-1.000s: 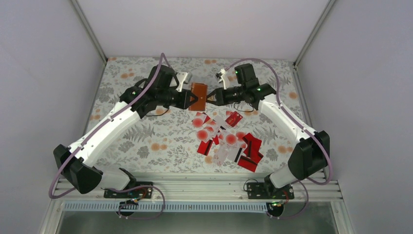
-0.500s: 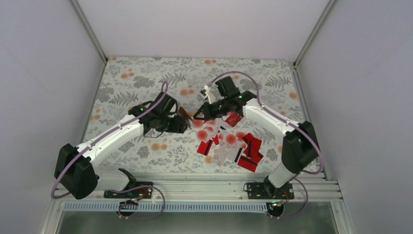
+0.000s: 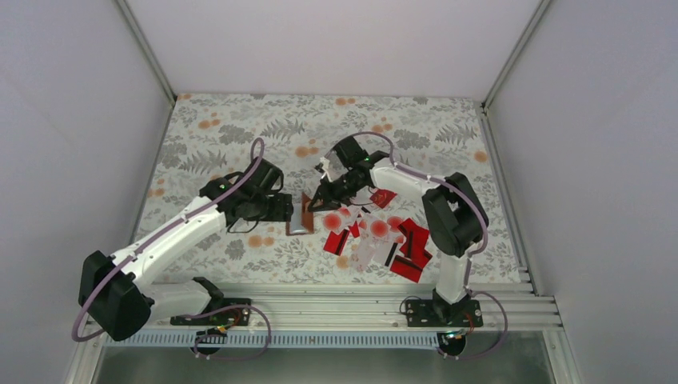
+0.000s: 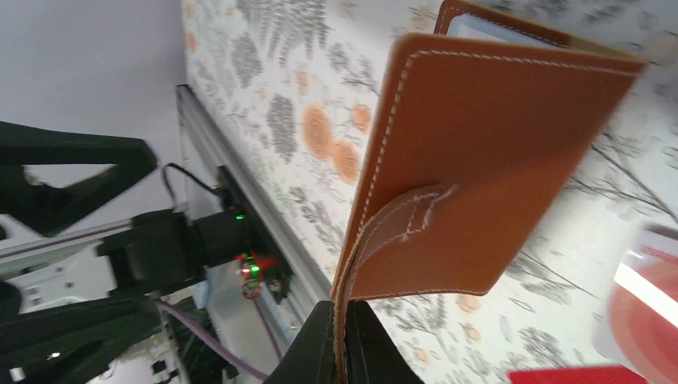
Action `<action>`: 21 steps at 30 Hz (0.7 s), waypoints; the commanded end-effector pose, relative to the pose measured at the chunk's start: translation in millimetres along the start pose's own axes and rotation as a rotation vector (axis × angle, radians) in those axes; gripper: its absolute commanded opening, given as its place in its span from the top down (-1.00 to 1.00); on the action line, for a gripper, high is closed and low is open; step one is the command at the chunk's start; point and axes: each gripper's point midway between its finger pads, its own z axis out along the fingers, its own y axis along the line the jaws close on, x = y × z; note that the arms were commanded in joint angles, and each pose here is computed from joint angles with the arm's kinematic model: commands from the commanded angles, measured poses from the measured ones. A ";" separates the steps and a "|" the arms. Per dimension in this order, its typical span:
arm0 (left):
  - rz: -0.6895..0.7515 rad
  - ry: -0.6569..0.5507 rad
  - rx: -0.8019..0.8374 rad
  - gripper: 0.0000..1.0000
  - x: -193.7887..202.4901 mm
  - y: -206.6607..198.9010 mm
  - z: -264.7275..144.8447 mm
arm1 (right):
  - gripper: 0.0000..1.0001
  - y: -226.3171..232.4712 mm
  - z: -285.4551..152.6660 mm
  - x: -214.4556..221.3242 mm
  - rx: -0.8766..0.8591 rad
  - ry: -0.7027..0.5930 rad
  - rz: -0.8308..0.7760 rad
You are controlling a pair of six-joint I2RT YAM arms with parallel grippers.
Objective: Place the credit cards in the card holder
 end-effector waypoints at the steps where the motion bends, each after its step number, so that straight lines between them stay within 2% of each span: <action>1: -0.040 -0.025 -0.086 -0.49 -1.2 18.0 -17.8 | 0.92 49.9 -2.5 -12.4 -0.213 0.037 -0.076; 5: -0.090 -0.065 -0.166 -0.45 -5.8 33.8 -42.5 | 0.92 92.7 -18.6 -24.1 -0.361 0.034 -0.185; 7: -0.106 -0.074 -0.198 -0.42 -6.4 40.4 -52.5 | 0.92 88.8 -20.3 -21.8 -0.356 0.043 -0.193; 13: -0.096 -0.012 -0.258 -0.28 2.7 50.2 -41.5 | 0.92 -16.0 7.3 7.7 -0.267 0.066 0.013; 16: -0.099 0.000 -0.258 -0.20 1.5 48.0 -35.9 | 0.92 -36.8 17.7 13.1 -0.221 0.093 0.023; 21: -0.083 0.022 -0.275 -0.19 -0.7 47.4 -22.6 | 0.92 -72.9 15.7 17.2 -0.082 0.084 0.055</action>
